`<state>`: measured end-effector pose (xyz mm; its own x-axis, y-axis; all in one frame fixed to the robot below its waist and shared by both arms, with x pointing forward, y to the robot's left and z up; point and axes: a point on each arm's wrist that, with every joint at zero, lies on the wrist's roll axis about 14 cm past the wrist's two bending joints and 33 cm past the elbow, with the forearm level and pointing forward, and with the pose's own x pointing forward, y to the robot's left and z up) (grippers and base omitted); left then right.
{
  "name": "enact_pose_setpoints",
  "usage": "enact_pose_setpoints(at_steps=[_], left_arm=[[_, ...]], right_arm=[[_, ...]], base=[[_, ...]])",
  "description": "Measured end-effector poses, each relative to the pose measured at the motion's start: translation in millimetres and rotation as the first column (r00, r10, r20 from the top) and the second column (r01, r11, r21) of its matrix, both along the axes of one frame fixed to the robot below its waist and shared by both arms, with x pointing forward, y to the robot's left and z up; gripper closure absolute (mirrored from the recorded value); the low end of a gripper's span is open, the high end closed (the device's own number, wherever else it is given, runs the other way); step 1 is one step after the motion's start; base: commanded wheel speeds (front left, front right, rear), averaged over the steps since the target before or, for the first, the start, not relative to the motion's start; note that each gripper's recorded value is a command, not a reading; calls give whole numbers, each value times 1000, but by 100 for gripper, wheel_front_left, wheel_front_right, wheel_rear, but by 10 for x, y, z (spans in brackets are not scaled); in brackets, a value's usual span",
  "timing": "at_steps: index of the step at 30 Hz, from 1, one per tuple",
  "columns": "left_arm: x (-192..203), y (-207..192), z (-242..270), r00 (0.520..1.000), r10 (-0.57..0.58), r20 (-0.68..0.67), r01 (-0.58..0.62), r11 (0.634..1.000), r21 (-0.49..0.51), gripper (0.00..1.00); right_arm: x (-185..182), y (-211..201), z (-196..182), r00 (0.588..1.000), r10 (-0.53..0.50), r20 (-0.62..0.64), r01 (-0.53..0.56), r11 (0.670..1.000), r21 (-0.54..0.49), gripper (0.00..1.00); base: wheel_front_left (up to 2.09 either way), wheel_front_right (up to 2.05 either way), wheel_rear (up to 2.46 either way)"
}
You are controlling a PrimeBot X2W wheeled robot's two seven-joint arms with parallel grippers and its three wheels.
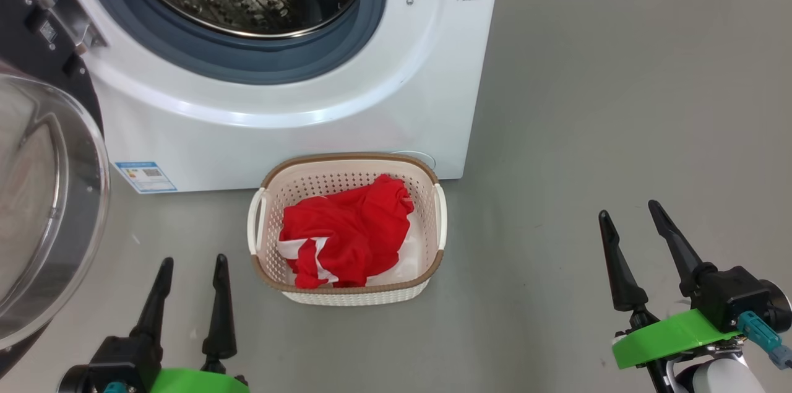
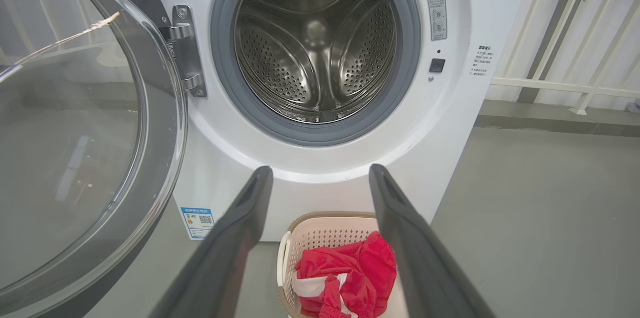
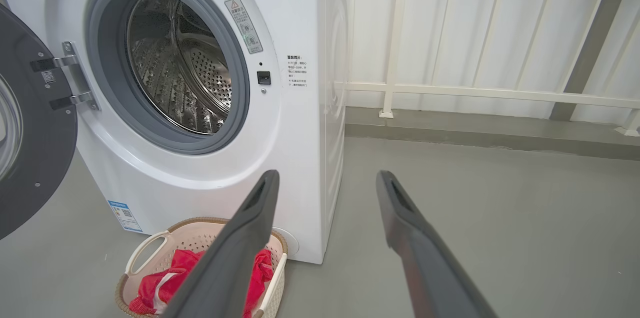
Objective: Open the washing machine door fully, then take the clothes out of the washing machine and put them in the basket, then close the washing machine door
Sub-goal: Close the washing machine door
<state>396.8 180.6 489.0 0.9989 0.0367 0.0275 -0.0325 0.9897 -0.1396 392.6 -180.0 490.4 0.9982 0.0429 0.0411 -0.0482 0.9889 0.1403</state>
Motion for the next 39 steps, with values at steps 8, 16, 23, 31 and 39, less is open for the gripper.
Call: enact_pose_setpoints(at_steps=[8,16,23,31,39], left_arm=[[-49,98,35,999,37,8,-37,999,2,0],[-141,285,160,994,105,42,-106,994,5,0],[-290,532,255,978,200,64,-201,979,9,0],[-504,728,308,959,273,73,-272,962,-26,0],[-784,978,326,929,364,73,-363,932,-25,0]], right_arm=[[65,120,-15,999,35,-2,-35,999,3,0],[175,383,-22,994,110,1,-110,994,-2,0],[298,670,26,981,191,21,-190,981,-25,0],[356,1097,56,952,305,34,-304,952,-31,0],[345,1527,97,908,416,48,-415,910,-26,0]], base=[[0,0,0],[0,0,0],[0,0,0],[0,0,0],[0,0,0]])
